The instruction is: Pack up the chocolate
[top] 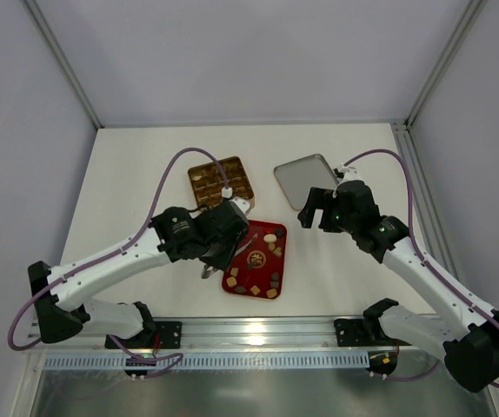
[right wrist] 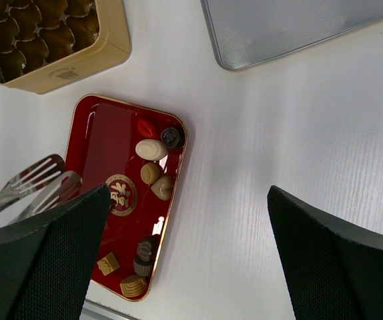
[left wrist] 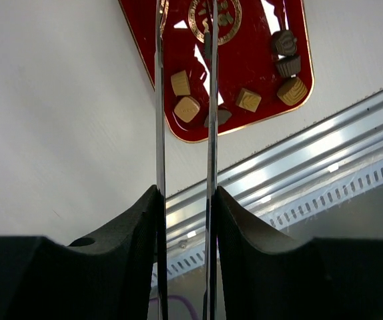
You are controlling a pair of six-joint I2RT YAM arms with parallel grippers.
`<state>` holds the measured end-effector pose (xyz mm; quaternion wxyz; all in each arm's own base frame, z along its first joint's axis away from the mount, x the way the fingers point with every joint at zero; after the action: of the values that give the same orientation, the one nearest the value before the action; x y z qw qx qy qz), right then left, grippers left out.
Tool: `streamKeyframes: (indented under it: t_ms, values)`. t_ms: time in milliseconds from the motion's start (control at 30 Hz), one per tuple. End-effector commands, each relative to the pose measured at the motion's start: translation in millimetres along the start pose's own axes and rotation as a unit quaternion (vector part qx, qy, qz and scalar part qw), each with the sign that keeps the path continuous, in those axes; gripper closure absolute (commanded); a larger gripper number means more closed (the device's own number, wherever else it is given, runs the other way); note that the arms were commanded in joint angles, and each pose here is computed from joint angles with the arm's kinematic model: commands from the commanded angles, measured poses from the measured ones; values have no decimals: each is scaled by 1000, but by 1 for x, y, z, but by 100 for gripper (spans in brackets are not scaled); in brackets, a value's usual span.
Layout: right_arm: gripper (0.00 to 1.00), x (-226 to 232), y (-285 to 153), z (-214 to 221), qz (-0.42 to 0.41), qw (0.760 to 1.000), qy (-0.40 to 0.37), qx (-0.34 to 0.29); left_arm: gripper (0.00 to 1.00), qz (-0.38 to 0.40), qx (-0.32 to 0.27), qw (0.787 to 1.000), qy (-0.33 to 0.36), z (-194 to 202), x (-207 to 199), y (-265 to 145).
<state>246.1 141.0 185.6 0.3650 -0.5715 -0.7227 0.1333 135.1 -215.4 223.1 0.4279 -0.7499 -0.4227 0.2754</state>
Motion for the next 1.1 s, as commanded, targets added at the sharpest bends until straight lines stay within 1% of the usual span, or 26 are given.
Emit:
streamKeyframes:
  t_ms: [0,233,400,800,1067]
  values:
    - [0,3,-5,-10,-1,1000,8,-23,63,-3,8,1000,-11,11,-13,4]
    - [0,1,-5,-10,4,1000,3,-21,63,-16,33,999,17,23,-31,18]
    - [0,0,-5,-9,5,1000,4,-21,62,-26,51,998,29,32,-34,24]
    - [0,-1,-4,-6,5,1000,6,-19,63,-33,67,997,36,47,-38,31]
    - [0,-1,-4,-5,3,1000,7,-20,63,-42,71,996,40,51,-38,35]
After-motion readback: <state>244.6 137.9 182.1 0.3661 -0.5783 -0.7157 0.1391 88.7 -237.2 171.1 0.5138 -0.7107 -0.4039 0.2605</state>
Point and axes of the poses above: each gripper's point midway between its finger pads, its own y axis out along the fingers, its own x axis along the line the jaws close on, z = x × y, the point moved 3 cm from there along -y, back along the fingers, and after that the axes turned 2 degrees about y, right-handed, at the moved point
